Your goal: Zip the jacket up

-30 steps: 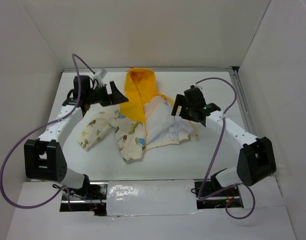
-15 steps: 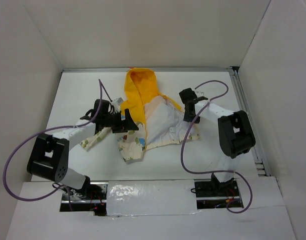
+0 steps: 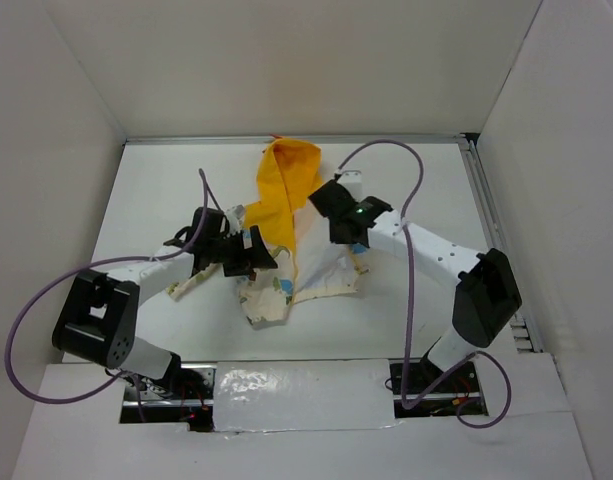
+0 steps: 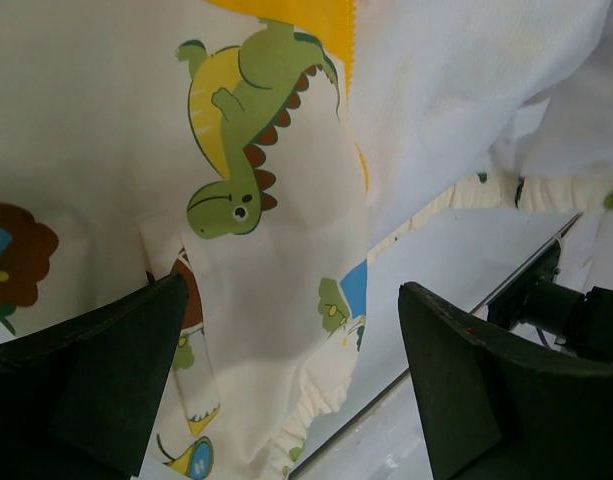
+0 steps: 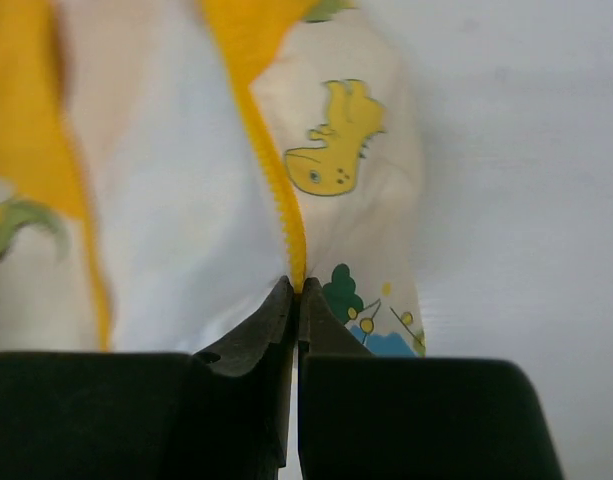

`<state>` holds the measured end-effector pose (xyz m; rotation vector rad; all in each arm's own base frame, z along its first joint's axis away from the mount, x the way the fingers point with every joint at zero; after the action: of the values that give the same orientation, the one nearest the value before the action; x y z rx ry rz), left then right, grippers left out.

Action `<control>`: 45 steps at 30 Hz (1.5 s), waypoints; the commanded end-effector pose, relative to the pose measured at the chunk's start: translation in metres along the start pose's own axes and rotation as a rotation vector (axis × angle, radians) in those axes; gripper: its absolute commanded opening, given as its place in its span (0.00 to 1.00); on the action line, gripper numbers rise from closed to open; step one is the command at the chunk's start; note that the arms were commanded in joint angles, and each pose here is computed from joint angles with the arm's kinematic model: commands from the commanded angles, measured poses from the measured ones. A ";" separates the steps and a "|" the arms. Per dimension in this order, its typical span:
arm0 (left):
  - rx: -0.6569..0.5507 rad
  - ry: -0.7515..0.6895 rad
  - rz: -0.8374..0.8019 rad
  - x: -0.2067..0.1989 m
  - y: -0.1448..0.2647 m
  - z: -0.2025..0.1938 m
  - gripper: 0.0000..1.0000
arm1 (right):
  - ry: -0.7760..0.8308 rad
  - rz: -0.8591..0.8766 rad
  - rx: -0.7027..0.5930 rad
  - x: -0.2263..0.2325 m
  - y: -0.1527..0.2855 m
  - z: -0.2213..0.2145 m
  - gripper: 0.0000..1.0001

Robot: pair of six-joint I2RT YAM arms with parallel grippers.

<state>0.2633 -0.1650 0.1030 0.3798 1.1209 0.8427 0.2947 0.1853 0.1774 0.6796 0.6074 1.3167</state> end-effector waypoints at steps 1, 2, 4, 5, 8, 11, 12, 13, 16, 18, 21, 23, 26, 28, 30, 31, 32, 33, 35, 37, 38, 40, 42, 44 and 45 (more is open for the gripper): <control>-0.062 0.038 0.017 -0.010 0.013 0.008 0.99 | 0.110 0.066 0.049 0.041 0.021 -0.026 0.03; -0.055 0.054 0.039 -0.010 0.016 0.005 0.99 | 0.136 0.078 0.069 0.052 0.022 -0.036 0.03; -0.094 0.084 0.066 -0.013 0.027 0.006 0.99 | 0.198 0.146 0.100 0.087 0.028 -0.057 0.06; -0.096 0.095 0.077 -0.013 0.031 0.003 0.99 | 0.210 0.233 0.131 0.109 0.032 -0.066 0.07; -0.145 0.109 0.086 -0.012 0.043 -0.002 0.99 | 0.282 0.410 0.197 0.152 0.043 -0.100 0.12; -0.169 0.130 0.095 -0.012 0.053 -0.006 0.99 | 0.299 0.602 0.218 0.168 0.059 -0.109 0.48; -0.186 0.129 0.098 -0.013 0.057 -0.006 0.99 | 0.294 0.674 0.245 0.169 0.067 -0.110 0.56; -0.192 0.128 0.101 -0.013 0.059 -0.007 0.99 | 0.284 0.701 0.246 0.164 0.063 -0.113 0.60; -0.208 0.120 0.098 -0.013 0.063 -0.010 0.99 | 0.236 0.827 0.215 0.147 0.090 -0.096 0.69; -0.213 0.111 0.087 -0.013 0.064 -0.011 0.99 | 0.194 0.888 0.156 0.127 0.108 -0.084 0.79; -0.191 0.102 0.064 -0.014 0.061 -0.012 0.99 | 0.138 0.911 0.086 0.097 0.126 -0.075 0.85; -0.181 0.097 0.058 -0.013 0.058 -0.012 0.99 | 0.063 0.873 0.031 0.074 0.126 -0.063 0.96; -0.161 0.046 -0.002 -0.018 0.055 -0.011 0.99 | -0.083 0.769 -0.002 0.042 0.104 -0.040 0.98; -0.143 -0.023 -0.081 -0.028 0.054 -0.011 0.99 | -0.166 0.658 0.015 0.025 0.084 -0.023 0.98; -0.115 -0.086 -0.147 -0.038 0.052 -0.014 0.99 | -0.236 0.578 -0.020 0.013 0.068 0.009 0.98; -0.091 -0.141 -0.189 -0.047 0.049 -0.019 0.99 | -0.241 0.530 -0.003 0.015 0.049 0.013 0.98; -0.075 -0.159 -0.200 -0.050 0.046 -0.023 0.99 | -0.263 0.505 -0.008 0.011 0.037 0.027 0.98; -0.058 -0.171 -0.205 -0.052 0.043 -0.026 0.99 | -0.276 0.508 -0.033 0.016 0.038 0.050 0.98; 0.008 -0.176 -0.195 -0.051 0.031 -0.037 0.99 | -0.293 0.424 0.035 0.025 -0.002 0.060 0.97; 0.086 -0.167 -0.204 -0.051 0.020 -0.051 0.99 | -0.315 0.325 0.064 0.041 -0.050 0.083 0.94; 0.100 -0.171 -0.223 -0.052 0.018 -0.052 0.99 | -0.313 0.320 0.061 0.041 -0.051 0.083 0.94; 0.137 -0.192 -0.241 -0.054 0.010 -0.061 0.99 | -0.314 0.268 0.095 0.056 -0.085 0.090 0.94; 0.149 -0.215 -0.235 -0.060 0.004 -0.064 0.99 | -0.307 0.254 0.160 0.069 -0.108 0.095 0.93; 0.168 -0.223 -0.218 -0.065 -0.005 -0.064 0.99 | -0.348 0.201 0.197 0.075 -0.130 0.100 0.91; 0.193 -0.226 -0.213 -0.063 -0.011 -0.068 0.99 | -0.364 0.194 0.209 0.073 -0.138 0.102 0.91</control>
<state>0.1843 -0.2115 0.0994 0.5116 1.0974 0.5477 0.4722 0.2420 0.1526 1.0876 0.3215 1.4033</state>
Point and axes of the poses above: each gripper's point midway between its finger pads, its own y axis back along the fingers, its own x axis along the line the jaws close on, z = x × y, the point moved 5 cm from there along y, back along the fingers, and after that the axes turned 5 degrees about -y, right-handed, at the moved point
